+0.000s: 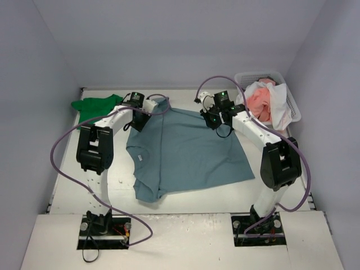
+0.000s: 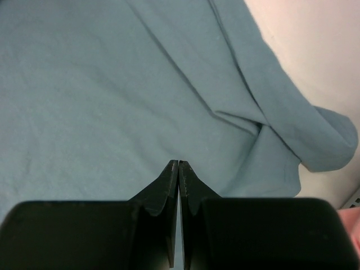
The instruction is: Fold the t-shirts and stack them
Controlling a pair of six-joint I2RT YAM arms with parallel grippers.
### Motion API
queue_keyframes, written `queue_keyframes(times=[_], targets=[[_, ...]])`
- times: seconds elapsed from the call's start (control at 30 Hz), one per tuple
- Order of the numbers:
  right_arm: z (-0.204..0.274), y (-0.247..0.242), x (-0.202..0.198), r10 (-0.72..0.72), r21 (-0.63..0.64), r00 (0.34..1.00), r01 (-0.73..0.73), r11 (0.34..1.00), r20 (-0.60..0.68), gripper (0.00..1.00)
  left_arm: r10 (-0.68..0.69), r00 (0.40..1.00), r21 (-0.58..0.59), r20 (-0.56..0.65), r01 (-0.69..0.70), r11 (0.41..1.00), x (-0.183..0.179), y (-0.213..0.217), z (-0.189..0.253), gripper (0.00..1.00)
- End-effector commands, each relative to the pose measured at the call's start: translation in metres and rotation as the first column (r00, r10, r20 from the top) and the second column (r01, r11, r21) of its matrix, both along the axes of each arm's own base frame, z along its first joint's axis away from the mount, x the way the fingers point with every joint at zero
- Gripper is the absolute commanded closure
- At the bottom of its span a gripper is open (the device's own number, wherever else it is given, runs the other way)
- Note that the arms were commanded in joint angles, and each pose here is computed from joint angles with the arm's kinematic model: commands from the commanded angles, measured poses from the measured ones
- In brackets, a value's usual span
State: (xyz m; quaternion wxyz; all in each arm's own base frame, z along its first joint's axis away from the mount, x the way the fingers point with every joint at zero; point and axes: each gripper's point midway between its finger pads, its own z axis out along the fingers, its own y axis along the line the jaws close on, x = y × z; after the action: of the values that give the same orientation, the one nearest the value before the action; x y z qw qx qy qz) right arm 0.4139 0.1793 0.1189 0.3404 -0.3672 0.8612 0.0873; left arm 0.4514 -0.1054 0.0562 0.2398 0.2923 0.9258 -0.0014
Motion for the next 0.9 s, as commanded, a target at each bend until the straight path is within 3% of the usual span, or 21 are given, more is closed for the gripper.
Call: queue_keyframes(times=[0.0, 0.1, 0.67, 0.87], targets=[[0.028, 0.004, -0.006, 0.01, 0.038, 0.999, -0.012, 0.999, 0.053, 1.0, 0.075, 0.995, 0.01, 0.071, -0.076, 0.997, 0.019, 0.011, 0.035, 0.8], [0.028, 0.004, -0.008, 0.012, 0.039, 0.999, -0.014, 0.999, 0.051, 1.0, 0.089, 0.995, 0.031, 0.047, -0.091, 0.995, 0.017, 0.015, 0.029, 0.87], [0.039, 0.005, -0.01, 0.006, 0.064, 0.998, -0.01, 0.998, 0.066, 1.0, 0.122, 0.988, 0.101, -0.095, -0.113, 0.988, 0.004, 0.029, -0.027, 0.87], [0.035, 0.007, -0.011, 0.007, 0.072, 0.999, -0.011, 0.997, 0.053, 1.0, 0.173, 0.984, 0.207, -0.032, -0.162, 0.965, 0.021, 0.057, -0.033, 0.87]])
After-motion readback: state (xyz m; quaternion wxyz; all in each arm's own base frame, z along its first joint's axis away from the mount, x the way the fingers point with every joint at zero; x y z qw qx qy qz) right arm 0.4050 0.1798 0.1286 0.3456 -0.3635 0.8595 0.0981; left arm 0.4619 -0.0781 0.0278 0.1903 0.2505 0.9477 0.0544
